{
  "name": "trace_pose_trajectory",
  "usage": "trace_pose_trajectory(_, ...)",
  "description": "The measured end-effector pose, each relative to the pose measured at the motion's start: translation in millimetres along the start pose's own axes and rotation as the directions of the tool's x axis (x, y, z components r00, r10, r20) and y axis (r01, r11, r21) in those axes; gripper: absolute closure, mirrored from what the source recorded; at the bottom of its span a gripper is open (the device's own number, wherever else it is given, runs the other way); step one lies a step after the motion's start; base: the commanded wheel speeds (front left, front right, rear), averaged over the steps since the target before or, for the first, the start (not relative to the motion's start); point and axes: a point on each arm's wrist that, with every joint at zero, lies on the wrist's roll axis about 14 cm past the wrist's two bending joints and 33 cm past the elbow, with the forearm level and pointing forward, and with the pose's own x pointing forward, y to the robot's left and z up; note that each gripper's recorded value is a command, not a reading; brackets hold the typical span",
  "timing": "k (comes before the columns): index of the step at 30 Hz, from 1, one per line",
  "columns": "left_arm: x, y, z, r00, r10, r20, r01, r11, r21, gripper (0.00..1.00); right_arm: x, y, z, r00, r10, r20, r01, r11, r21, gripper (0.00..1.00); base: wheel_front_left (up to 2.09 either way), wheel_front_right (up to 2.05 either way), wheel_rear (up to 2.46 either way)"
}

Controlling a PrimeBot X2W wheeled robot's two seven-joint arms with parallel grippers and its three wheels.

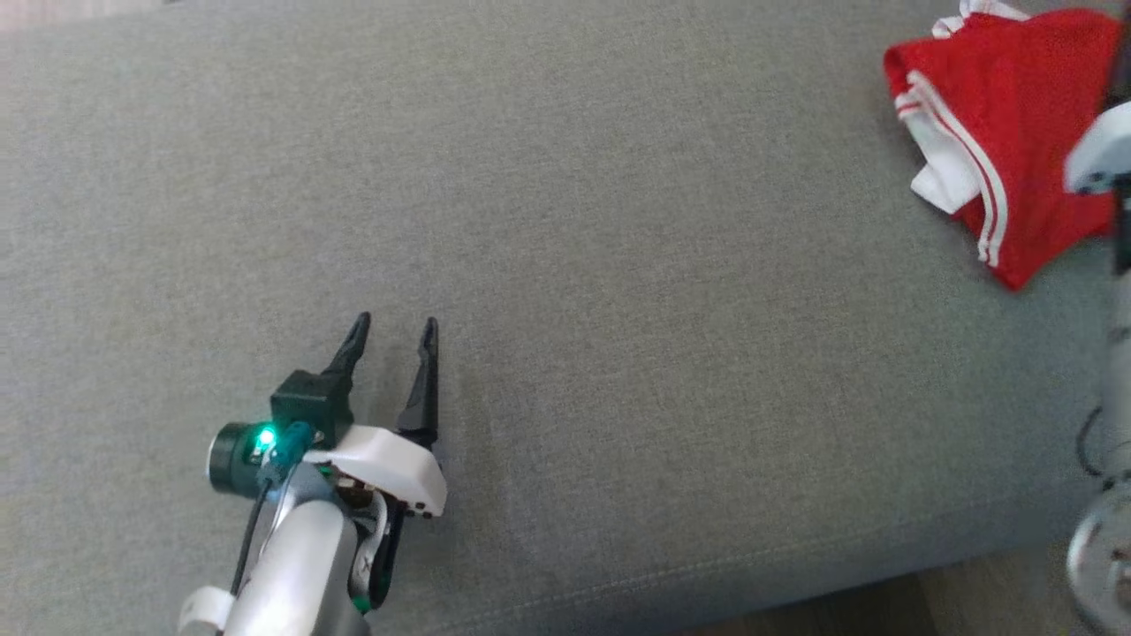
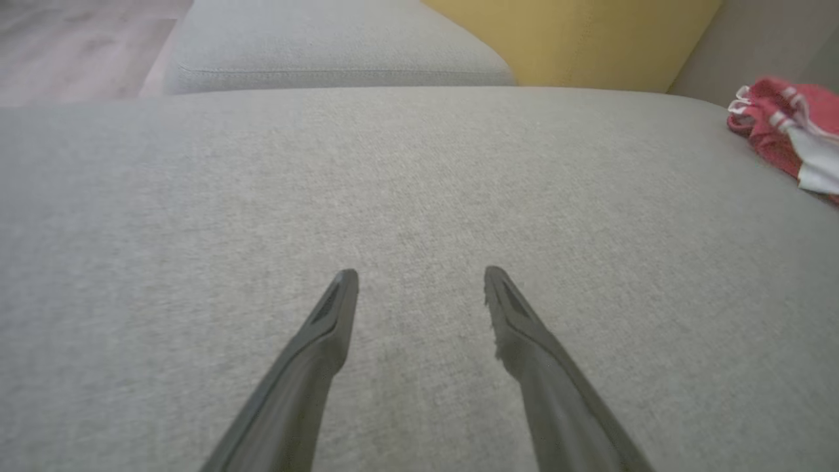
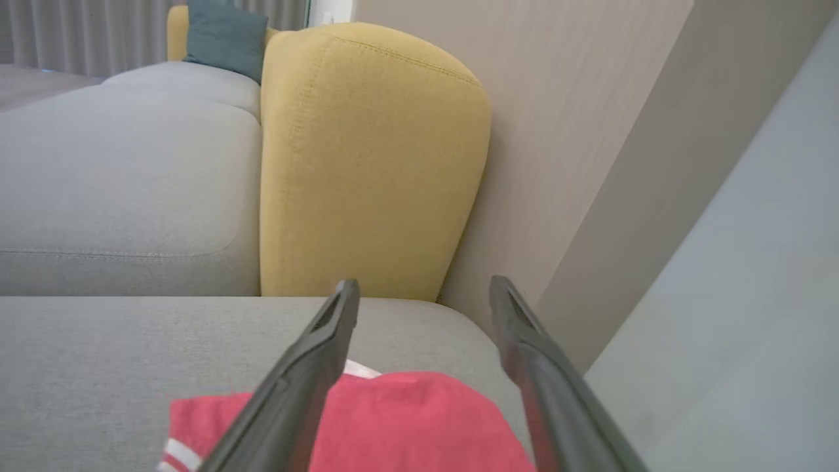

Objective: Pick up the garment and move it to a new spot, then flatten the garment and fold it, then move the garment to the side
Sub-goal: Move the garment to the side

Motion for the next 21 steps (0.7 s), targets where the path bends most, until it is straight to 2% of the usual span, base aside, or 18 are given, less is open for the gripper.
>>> trace_pose_trajectory(7,-12.5,20.9,10.1,0.997,0.077,0.026,-0.078,0.997,0.008,0.0,-11.1,73.4,14.5,0.986,0.15,0.067,-0.154,0.987,0.055,0.0,0.0,0.0,0.0)
trace_pose_trajectory(13,-28.5,39.2,12.9,0.987,0.155,0.034,-0.156,0.987,0.028,0.0,-30.7,107.6,9.2,0.97,0.227,0.083,-0.235,0.966,0.107,0.0,0.0,0.0,0.0)
trace_pose_trajectory(14,-37.9,49.8,12.4,0.979,0.199,0.033,-0.2,0.979,0.028,0.0,-41.1,121.0,2.2,0.964,0.254,0.075,-0.263,0.954,0.145,0.0,0.0,0.0,0.0)
trace_pose_trajectory(21,-62.3,78.8,19.4,0.948,0.313,0.054,-0.314,0.949,0.015,0.0,-75.5,161.4,-19.8,0.934,0.355,0.043,-0.356,0.912,0.203,0.0,0.0,0.0,0.0)
